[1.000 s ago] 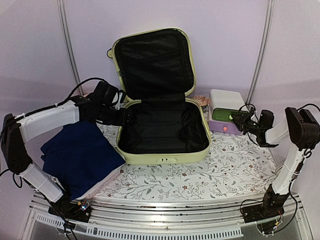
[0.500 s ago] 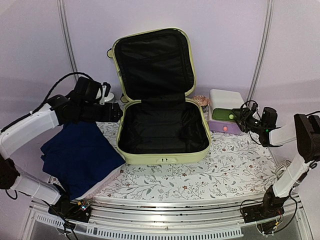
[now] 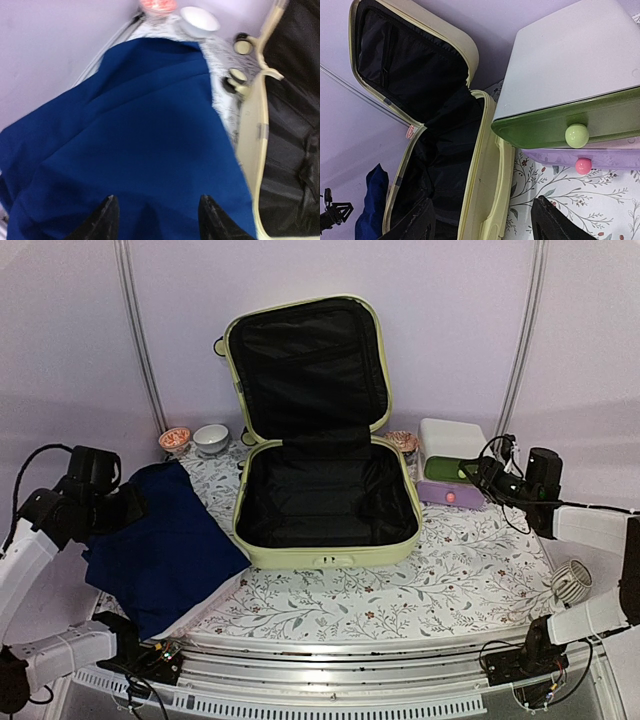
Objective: Open, take out, and arrange the luggage
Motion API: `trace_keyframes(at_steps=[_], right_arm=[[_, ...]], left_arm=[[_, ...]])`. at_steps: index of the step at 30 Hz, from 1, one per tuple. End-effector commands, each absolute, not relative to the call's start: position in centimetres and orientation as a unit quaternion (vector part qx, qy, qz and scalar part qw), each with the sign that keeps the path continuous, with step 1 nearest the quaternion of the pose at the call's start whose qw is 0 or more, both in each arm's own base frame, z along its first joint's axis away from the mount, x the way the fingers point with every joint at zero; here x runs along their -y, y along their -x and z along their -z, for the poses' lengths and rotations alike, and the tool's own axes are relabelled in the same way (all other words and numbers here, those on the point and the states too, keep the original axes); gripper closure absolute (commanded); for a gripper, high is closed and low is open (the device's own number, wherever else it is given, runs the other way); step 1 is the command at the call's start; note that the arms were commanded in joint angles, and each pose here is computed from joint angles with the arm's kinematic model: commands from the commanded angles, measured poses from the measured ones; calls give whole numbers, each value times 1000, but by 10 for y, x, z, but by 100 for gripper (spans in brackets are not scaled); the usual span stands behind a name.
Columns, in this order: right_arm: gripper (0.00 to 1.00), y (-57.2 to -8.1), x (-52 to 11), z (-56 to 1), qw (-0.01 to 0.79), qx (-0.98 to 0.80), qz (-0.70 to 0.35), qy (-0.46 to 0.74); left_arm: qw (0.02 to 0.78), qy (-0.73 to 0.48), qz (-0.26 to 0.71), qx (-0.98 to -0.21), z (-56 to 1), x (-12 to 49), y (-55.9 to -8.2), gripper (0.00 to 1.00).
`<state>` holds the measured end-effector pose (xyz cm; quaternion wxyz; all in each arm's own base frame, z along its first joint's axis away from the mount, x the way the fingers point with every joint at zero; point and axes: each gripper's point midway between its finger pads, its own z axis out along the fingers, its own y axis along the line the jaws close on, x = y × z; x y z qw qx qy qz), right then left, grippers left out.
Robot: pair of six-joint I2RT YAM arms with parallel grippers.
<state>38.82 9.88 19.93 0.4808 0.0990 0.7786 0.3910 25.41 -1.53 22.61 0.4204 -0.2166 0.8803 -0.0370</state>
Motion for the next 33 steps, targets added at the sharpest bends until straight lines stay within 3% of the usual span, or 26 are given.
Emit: trace_keyframes(at_steps=[1,6,10,11,12,13,19,24,33], right_arm=[[32,-383,-93,-197,490,-792,-354,-88],[32,-383,-99,-198,483,-792,-365,-76],[32,-381,-99,-203,488,-792,-360,-69],[32,-381,-99,-204,490,-792,-358,-68],[32,-381,-98,-205,492,-791,-356,-68],[32,-381,-98,-206,494,-791,-356,-66],[32,-386,-103,-210,490,-789,-366,-55],[32,-394,-110,-219,487,-787,-378,-37],[32,-393,-127,-222,465,-802,-376,-4]], left_arm=[[365,323,-5,-873,-185,-19,-229,50],[351,398,-39,-847,-177,-49,-223,60],[396,431,-76,-807,-210,-79,-218,67],[403,435,-85,-801,-217,-85,-217,76],[409,444,-96,-792,-222,-93,-214,93],[410,454,-106,-784,-224,-101,-211,100],[385,519,-72,-759,-198,-122,-201,100],[357,628,-105,-684,-175,-159,-160,100],[285,705,-32,-648,-95,-155,-163,100]])
